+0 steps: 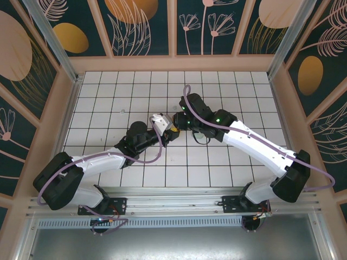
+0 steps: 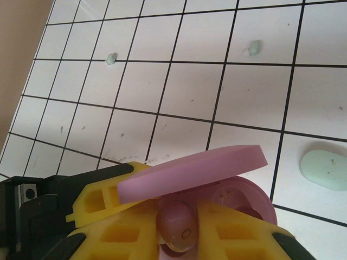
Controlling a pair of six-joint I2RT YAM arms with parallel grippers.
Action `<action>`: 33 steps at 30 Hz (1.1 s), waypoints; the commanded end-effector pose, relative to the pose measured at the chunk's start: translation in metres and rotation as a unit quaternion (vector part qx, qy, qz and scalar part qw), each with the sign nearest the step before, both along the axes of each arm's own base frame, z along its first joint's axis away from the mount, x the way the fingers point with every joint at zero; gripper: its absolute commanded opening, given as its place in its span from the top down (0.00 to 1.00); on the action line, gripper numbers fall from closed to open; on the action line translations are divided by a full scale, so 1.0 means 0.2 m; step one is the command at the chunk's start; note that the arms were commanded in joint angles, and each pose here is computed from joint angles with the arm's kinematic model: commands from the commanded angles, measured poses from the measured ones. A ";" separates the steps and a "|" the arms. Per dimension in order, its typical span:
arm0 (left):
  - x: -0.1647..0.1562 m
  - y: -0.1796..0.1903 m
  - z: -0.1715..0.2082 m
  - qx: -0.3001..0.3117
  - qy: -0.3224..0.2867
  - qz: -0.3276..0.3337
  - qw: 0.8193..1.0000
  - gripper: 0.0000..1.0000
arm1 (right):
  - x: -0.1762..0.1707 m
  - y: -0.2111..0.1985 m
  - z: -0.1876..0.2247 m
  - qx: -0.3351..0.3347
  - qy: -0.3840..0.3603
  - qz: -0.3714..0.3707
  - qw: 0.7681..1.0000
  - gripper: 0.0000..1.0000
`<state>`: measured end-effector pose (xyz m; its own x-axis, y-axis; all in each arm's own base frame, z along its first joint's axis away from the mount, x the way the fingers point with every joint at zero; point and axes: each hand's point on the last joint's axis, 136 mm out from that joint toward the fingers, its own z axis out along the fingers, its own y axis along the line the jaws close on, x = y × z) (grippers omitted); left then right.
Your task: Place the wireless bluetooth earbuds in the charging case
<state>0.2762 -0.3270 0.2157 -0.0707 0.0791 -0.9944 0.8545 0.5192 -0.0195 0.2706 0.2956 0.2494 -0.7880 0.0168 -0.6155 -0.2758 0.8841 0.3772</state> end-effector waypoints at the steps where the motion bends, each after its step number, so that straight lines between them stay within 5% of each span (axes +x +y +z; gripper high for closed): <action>1: 0.01 -0.02 0.09 -0.012 -0.025 -0.001 1.000 0.98 | -0.02 0.00 0.05 -0.003 -0.009 0.003 1.000 0.79; 33: 0.00 -0.02 0.09 -0.016 -0.022 -0.004 1.000 0.98 | -0.04 0.00 0.04 -0.017 -0.011 0.004 1.000 0.70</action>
<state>0.2772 -0.3264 0.2135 -0.0771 0.0847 -0.9934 0.8510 0.5248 -0.0213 0.2650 0.2927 0.2447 -0.7838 -0.0070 -0.6210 -0.2724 0.9025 0.3336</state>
